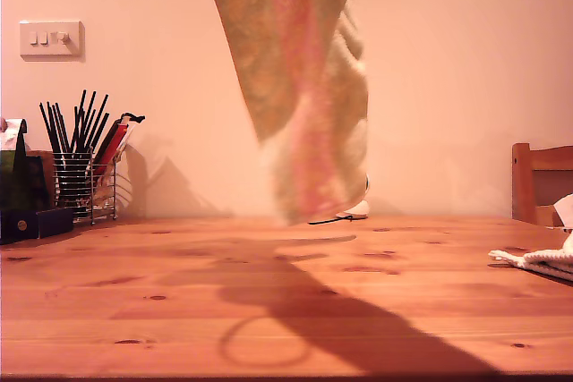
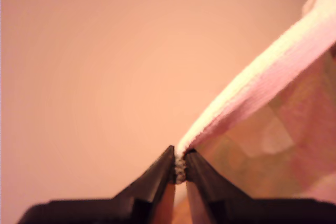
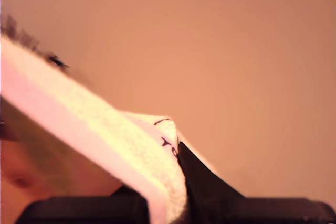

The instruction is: Fold the tea towel in front of you. After folding it, place it to the right side.

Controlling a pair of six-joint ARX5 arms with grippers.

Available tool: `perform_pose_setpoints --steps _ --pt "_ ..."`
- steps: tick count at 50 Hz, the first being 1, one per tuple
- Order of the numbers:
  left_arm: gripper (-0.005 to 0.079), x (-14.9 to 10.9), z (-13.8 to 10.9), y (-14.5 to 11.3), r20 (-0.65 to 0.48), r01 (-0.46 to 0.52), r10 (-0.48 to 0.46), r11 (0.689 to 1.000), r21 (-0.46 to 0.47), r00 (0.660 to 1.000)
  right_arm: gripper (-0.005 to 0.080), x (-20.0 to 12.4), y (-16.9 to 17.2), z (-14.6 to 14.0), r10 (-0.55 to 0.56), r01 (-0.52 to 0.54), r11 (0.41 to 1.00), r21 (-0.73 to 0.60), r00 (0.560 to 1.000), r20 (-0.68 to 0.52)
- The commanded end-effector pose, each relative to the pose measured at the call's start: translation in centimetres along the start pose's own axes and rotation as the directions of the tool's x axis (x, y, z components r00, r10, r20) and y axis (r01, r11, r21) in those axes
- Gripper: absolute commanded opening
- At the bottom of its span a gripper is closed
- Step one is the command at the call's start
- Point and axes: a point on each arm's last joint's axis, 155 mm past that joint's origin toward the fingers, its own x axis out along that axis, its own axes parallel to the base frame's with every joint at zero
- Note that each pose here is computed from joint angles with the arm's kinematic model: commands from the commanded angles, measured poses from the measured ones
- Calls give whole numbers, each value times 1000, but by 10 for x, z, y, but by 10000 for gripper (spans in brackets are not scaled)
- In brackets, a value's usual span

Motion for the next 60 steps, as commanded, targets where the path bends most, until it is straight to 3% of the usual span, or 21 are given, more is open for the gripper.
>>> perform_pose_setpoints --steps 1,8,20,25,34,41,46,60 --pt "-21 6 -31 13 -78 -24 22 999 -24 997 -13 9 -6 -40 1 4 999 46 995 -104" --pt "-21 13 -86 -12 -233 72 -91 994 -87 968 -13 15 28 -109 147 -122 987 100 944 -296" --pt "-21 15 -178 -57 -405 156 -235 963 -218 883 -13 5 79 -195 302 -234 951 201 837 -457" --pt "-21 7 -209 -75 -447 168 -273 951 -260 852 -13 -8 95 -227 336 -248 940 234 787 -517" --pt "-21 -20 -262 -118 -540 194 -368 916 -352 757 -13 -35 123 -268 415 -280 908 311 700 -582" --pt "-21 -47 -285 -154 -602 222 -450 882 -416 660 -13 -69 146 -288 471 -311 882 355 613 -634" --pt "-21 -70 -288 -177 -638 246 -504 857 -453 582 -13 -98 159 -292 504 -339 863 374 556 -661" --pt "-21 -133 -269 -213 -695 296 -597 802 -518 400 -13 -160 159 -259 542 -375 839 395 504 -672"
